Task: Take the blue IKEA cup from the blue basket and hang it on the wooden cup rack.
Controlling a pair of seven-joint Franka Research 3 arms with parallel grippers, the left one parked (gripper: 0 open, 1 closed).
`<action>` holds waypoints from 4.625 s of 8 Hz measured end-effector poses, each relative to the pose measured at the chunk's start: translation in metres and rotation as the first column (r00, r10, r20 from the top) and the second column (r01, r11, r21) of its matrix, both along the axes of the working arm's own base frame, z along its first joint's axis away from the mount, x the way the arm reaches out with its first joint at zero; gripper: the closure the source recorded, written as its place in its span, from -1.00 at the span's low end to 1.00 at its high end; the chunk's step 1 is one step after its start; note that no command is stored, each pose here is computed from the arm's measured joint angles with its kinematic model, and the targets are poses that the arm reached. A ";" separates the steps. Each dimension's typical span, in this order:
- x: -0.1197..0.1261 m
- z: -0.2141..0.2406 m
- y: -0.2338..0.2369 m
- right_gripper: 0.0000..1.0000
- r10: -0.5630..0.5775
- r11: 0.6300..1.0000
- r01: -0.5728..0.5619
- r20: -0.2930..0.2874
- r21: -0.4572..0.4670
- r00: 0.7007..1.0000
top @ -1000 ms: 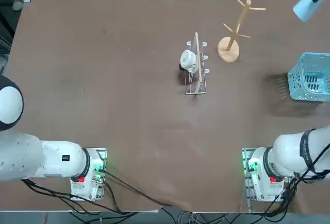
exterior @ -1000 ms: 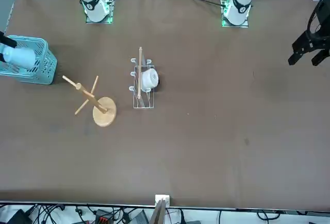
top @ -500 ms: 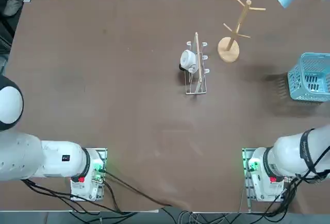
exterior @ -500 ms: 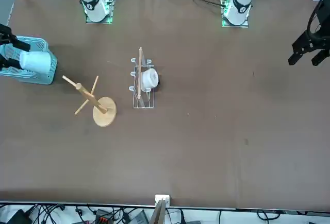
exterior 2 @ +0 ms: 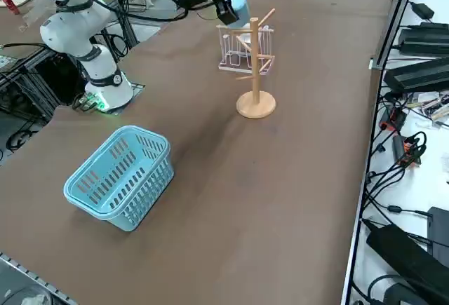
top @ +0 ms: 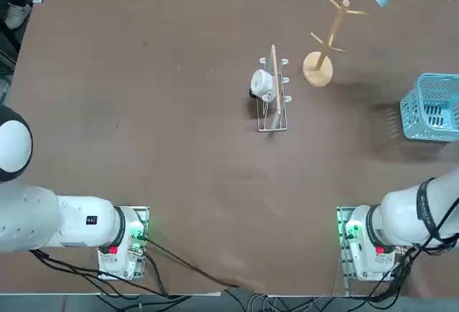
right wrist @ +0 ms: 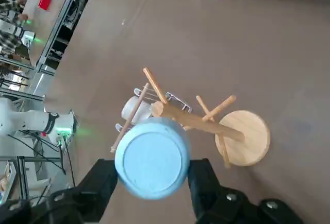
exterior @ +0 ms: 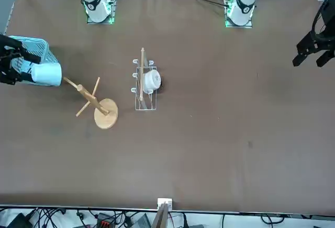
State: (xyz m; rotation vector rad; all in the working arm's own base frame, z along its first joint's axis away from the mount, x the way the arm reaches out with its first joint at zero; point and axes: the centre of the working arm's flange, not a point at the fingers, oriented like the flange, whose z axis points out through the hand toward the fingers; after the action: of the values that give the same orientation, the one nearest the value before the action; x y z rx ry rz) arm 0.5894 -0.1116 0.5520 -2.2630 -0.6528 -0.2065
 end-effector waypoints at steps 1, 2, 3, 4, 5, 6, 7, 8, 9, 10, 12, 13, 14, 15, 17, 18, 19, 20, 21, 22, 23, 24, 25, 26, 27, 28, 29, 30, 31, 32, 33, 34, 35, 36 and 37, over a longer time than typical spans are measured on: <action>0.005 -0.009 0.001 -0.61 0.017 1.000 -0.017 0.010 0.000 1.000; 0.009 -0.018 0.000 -0.61 0.033 0.999 -0.033 0.024 -0.001 0.999; 0.011 -0.027 -0.001 -0.61 0.046 0.999 -0.046 0.032 0.000 0.998; 0.011 -0.033 -0.001 -0.61 0.058 0.998 -0.058 0.037 0.004 0.998; 0.011 -0.037 -0.002 -0.61 0.067 0.998 -0.068 0.041 0.006 0.997; 0.011 -0.038 -0.002 -0.61 0.069 0.998 -0.069 0.043 0.007 0.997; 0.011 -0.039 -0.003 -0.61 0.069 0.998 -0.069 0.044 0.007 0.997; 0.011 -0.042 -0.003 -0.61 0.070 0.997 -0.071 0.046 0.008 0.997; 0.010 -0.046 -0.003 -0.61 0.071 0.997 -0.072 0.046 0.009 0.996; 0.010 -0.050 -0.003 -0.61 0.073 0.997 -0.073 0.051 0.009 0.996; 0.011 -0.057 -0.002 -0.61 0.076 0.997 -0.076 0.058 0.008 0.995; 0.011 -0.061 0.001 -0.61 0.078 0.997 -0.079 0.057 0.009 0.995; 0.011 -0.063 0.002 -0.61 0.078 0.997 -0.079 0.058 0.008 0.995; 0.011 -0.064 0.002 -0.61 0.078 0.997 -0.079 0.058 0.009 0.995; 0.011 -0.064 0.002 -0.61 0.075 0.997 -0.076 0.059 0.009 0.995; 0.010 -0.066 0.002 -0.61 0.075 0.997 -0.076 0.056 0.011 0.996; 0.009 -0.069 0.002 -0.61 0.074 0.997 -0.075 0.050 0.014 0.996; 0.009 -0.071 0.002 -0.61 0.074 0.997 -0.075 0.047 0.016 0.996; 0.009 -0.071 0.003 -0.61 0.076 0.997 -0.077 0.046 0.017 0.996; 0.009 -0.072 0.006 -0.61 0.081 0.997 -0.082 0.045 0.018 0.996; 0.010 -0.073 0.009 -0.60 0.084 0.996 -0.085 0.045 0.017 0.995; 0.010 -0.074 0.011 -0.60 0.086 0.996 -0.087 0.046 0.017 0.995; 0.011 -0.074 0.014 -0.58 0.089 0.996 -0.089 0.048 0.015 0.995; 0.012 -0.074 0.016 -0.30 0.090 0.996 -0.091 0.050 0.013 0.995; 0.013 -0.073 0.017 0.11 0.087 0.996 -0.088 0.054 0.011 0.995; 0.014 -0.074 0.019 0.23 0.089 0.996 -0.090 0.055 0.010 0.994; 0.014 -0.074 0.021 0.21 0.092 0.996 -0.093 0.056 0.010 0.994; 0.014 -0.075 0.022 0.15 0.093 0.996 -0.094 0.055 0.009 0.994; 0.014 -0.075 0.022 0.01 0.093 0.996 -0.093 0.055 0.009 0.994; 0.014 -0.075 0.022 -0.12 0.092 0.996 -0.093 0.055 0.009 0.994; 0.014 -0.075 0.022 -0.50 0.092 0.996 -0.092 0.056 0.009 0.994; 0.014 -0.075 0.022 -0.89 0.090 0.996 -0.091 0.056 0.008 0.994; 0.014 -0.075 0.021 -0.92 0.089 0.996 -0.090 0.057 0.008 0.994; 0.015 -0.075 0.021 -0.95 0.088 0.996 -0.088 0.058 0.007 0.994; 0.015 -0.073 0.020 -0.98 0.086 0.996 -0.086 0.062 0.005 0.994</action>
State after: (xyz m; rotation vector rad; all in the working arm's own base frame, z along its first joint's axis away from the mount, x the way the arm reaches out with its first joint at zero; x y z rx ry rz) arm 0.6041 -0.0916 0.4789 -2.2236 -0.7791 -0.2371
